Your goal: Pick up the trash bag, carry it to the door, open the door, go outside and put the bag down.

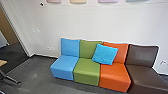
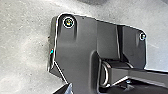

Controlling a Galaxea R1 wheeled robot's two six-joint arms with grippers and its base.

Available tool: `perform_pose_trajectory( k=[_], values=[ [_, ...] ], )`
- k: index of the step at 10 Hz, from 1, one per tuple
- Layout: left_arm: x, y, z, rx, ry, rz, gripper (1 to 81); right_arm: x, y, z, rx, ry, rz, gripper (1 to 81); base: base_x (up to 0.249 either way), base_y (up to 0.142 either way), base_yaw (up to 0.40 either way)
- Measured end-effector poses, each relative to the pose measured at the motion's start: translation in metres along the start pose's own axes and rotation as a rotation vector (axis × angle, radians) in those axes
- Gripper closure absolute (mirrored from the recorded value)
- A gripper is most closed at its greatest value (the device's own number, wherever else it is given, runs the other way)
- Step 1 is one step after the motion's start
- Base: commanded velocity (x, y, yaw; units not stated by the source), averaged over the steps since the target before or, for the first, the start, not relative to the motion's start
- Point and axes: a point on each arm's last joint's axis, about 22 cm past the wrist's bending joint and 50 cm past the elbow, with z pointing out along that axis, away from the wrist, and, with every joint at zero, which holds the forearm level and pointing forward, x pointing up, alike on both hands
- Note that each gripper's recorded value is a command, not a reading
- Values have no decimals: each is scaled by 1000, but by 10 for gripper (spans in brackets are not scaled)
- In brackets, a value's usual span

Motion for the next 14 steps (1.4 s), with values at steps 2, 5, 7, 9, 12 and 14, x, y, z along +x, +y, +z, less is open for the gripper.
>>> perform_pose_trajectory(
  k=[2,5,7,9,12,14],
  values=[
    [28,9,0,-20,-17,-17,10,33,3,-17,1,37,-10,10,0,0,0],
    [88,20,-7,-43,5,-14,10,86,-6,-24,26,99,-38,10,0,0,0],
    [112,23,-6,-51,26,-2,10,125,10,-47,-3,147,-65,10,0,0,0],
    [142,27,-5,-58,62,15,10,175,-1,-57,18,187,-87,10,0,0,0],
    [176,24,-4,-58,104,29,10,237,16,-99,-21,234,-107,10,0,0,0],
    [199,28,-1,-69,129,30,10,274,4,-116,0,254,-116,10,0,0,0]
  ],
)
